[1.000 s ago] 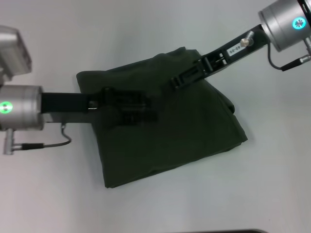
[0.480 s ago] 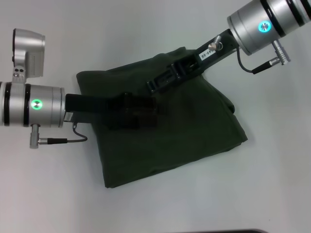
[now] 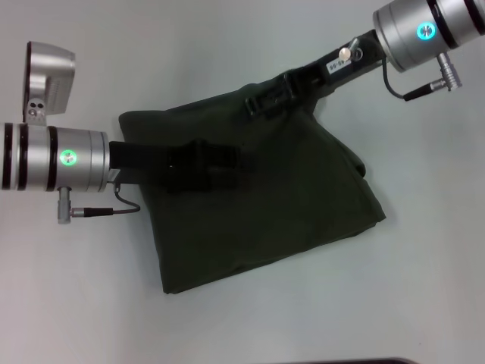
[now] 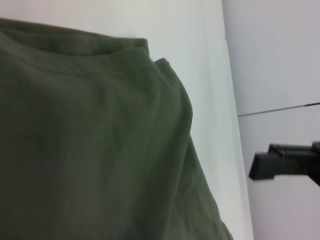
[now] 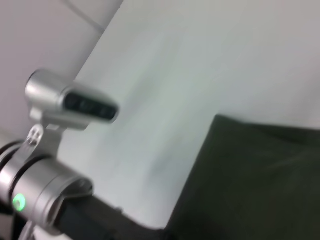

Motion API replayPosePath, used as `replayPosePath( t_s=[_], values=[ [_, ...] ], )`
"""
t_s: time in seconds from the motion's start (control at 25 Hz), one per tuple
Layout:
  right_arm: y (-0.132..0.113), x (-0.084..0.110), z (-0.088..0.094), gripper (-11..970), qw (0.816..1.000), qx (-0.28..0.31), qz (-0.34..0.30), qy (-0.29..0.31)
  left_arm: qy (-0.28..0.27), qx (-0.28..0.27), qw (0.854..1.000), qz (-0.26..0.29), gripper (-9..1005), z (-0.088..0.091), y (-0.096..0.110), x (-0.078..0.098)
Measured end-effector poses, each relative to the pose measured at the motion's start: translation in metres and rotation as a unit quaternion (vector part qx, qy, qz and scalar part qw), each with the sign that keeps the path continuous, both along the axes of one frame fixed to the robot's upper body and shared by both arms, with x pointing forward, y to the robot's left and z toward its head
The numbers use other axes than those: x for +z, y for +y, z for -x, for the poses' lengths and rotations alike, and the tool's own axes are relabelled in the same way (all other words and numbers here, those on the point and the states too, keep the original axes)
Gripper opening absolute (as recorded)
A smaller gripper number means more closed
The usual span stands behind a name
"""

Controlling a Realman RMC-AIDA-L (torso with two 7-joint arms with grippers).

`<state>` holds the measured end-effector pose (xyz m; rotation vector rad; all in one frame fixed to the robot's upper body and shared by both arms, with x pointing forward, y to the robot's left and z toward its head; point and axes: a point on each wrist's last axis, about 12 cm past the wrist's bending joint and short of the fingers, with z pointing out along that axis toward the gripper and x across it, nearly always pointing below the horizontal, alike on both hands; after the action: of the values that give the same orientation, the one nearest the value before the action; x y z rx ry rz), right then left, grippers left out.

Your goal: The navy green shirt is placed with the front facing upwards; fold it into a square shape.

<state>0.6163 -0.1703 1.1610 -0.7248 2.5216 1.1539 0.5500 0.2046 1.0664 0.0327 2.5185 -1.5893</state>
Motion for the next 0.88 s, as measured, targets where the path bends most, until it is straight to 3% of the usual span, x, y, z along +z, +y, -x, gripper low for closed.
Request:
replayPosePath(
  t_s=[0.64, 0.88],
  values=[
    [-0.02, 0.01, -0.013, 837, 0.998, -0.055, -0.018, -0.03, -0.011, -0.016, 1.0, -0.014, 581, -0.005, -0.007, 0.004],
    [-0.028, 0.009, -0.013, 837, 0.997, -0.067, -0.021, -0.028, -0.002, -0.004, 1.0, -0.025, 581, -0.003, 0.007, 0.0]
  ],
)
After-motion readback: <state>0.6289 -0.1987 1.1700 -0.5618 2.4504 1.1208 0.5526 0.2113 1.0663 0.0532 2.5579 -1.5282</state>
